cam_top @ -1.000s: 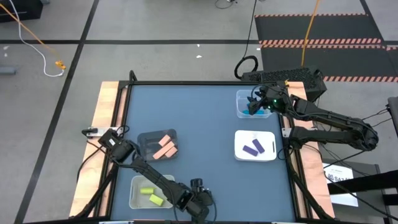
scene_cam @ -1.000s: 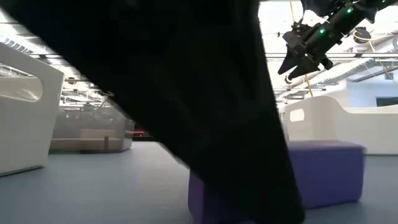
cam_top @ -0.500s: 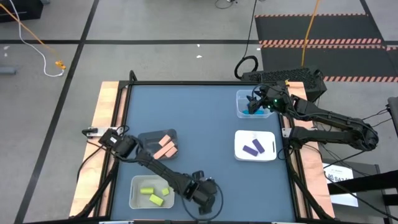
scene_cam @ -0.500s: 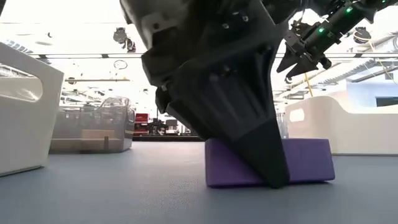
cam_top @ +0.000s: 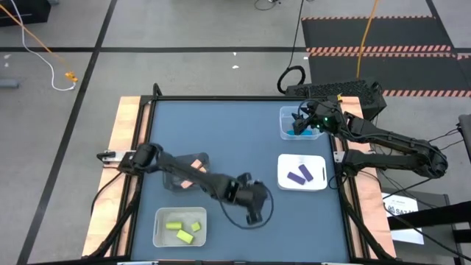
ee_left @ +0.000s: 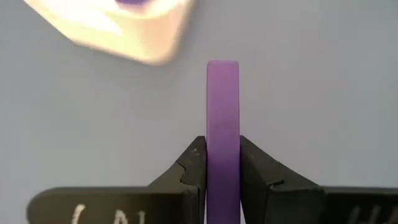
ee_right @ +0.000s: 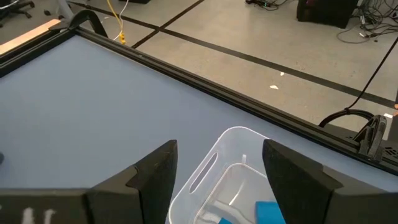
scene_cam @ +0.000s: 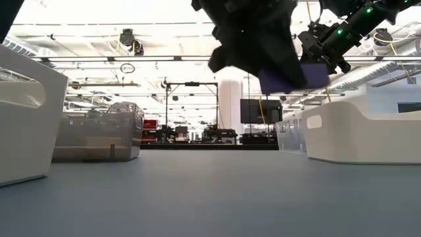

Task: Sort & place blocks by color
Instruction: Put the purple block into the white bin

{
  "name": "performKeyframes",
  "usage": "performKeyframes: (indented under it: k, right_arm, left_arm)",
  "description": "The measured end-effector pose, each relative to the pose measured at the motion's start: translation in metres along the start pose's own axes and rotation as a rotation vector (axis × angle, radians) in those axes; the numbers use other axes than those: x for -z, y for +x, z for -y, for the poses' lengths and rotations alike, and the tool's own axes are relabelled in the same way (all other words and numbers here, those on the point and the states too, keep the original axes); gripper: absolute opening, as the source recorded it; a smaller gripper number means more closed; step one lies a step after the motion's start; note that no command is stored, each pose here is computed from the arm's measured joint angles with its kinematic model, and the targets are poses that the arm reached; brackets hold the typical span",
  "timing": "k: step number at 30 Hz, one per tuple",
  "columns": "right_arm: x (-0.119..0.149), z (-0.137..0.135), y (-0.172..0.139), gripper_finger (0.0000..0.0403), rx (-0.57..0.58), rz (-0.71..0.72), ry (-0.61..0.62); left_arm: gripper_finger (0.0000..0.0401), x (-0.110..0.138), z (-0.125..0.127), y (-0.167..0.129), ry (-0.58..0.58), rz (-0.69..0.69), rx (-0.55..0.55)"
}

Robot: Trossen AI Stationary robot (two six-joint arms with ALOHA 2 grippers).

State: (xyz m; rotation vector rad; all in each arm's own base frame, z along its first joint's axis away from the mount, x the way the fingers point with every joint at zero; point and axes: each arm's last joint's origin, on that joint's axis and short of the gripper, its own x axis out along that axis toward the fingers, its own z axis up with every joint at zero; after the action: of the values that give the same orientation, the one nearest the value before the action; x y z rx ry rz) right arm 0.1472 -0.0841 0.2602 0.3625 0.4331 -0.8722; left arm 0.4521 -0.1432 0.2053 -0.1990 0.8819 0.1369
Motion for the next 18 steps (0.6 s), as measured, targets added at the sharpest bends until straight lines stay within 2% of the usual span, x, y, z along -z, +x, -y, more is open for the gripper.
performKeyframes:
  k: [4, 7, 13, 18]
  right_arm:
    - [0.000, 0.000, 0.000, 0.0228, 0.000, 0.000, 0.000]
    - [0.000, 0.000, 0.000, 0.0228, 0.000, 0.000, 0.000]
    - [-0.001, 0.000, 0.000, 0.0228, -0.002, 0.005, 0.002]
    - [-0.007, -0.003, 0.000, 0.0228, -0.028, 0.074, 0.028]
  left_arm:
    - [0.0055, -0.025, -0.030, -0.019, 0.091, 0.061, -0.058]
    - [0.0055, -0.042, -0.052, -0.034, 0.089, 0.100, -0.083]
    - [0.0055, -0.071, -0.094, -0.071, -0.048, 0.201, -0.113]
    - [0.0055, -0.084, -0.110, -0.099, -0.157, 0.279, -0.103]
